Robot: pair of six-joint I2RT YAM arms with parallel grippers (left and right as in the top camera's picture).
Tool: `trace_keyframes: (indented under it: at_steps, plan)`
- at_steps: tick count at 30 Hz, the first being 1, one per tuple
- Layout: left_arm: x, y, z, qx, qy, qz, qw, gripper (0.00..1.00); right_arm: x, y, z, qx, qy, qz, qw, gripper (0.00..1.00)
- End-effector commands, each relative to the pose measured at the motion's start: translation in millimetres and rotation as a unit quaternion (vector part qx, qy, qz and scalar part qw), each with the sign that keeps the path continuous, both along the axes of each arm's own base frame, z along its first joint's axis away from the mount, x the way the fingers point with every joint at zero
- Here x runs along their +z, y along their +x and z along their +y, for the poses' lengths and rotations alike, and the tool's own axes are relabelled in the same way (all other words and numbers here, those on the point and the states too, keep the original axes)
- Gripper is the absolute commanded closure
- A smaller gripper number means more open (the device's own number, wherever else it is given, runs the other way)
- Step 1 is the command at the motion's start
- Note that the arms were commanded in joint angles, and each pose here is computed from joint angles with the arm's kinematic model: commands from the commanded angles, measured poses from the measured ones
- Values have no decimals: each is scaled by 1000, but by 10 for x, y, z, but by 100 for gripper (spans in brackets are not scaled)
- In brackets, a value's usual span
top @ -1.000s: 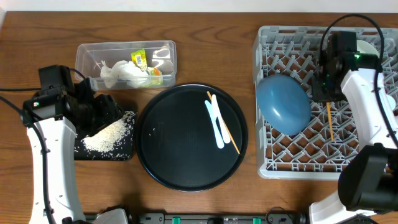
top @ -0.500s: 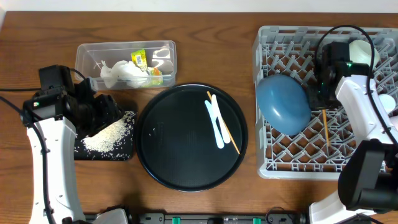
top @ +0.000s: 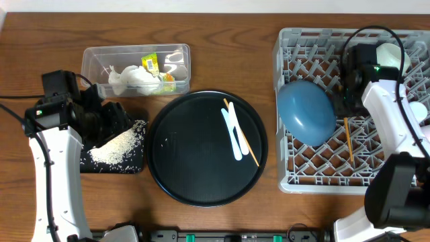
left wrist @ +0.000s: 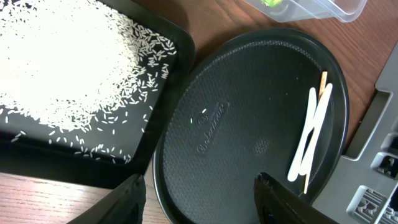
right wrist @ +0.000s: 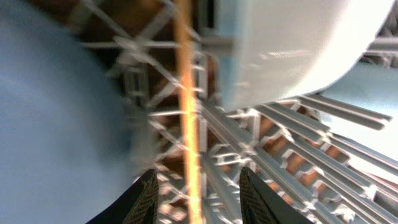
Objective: Sort waste into correct bins and load items into the dishwasher rack
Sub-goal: 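Move the right gripper back to the white utensils on the round tray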
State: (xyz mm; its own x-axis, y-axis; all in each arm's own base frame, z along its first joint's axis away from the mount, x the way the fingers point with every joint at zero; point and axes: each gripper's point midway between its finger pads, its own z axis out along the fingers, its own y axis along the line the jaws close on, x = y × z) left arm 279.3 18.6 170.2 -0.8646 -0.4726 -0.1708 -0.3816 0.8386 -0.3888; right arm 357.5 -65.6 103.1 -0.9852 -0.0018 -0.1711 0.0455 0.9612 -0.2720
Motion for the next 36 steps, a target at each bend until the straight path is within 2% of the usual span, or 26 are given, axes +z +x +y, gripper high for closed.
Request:
trace_keyframes:
  at_steps: [1, 8, 12, 19, 25, 36]
  plan:
    - [-41, -41, 2, -1, 3, 7, 1000, 42, 500, 205, 322, 29, 31, -81, 996, 61]
    - [-41, -40, 2, -1, 3, 6, 1000, 42, 955, 195, 1234, 137, 136, -143, 971, 61]
    - [-41, -40, 2, -1, 3, 6, 1000, 42, 924, 45, 1819, 206, 184, -121, 953, 60]
    - [-41, -40, 2, -1, 3, 6, 1000, 42, 643, -240, 2607, 303, 191, -65, 932, 59]
    - [-41, -40, 2, -1, 3, 6, 1000, 42, 175, -389, 3038, 315, 185, -9, 931, 59]
    - [-41, -41, 2, -1, 3, 7, 1000, 42, -707, -416, 3161, 225, 131, 53, 964, 55]
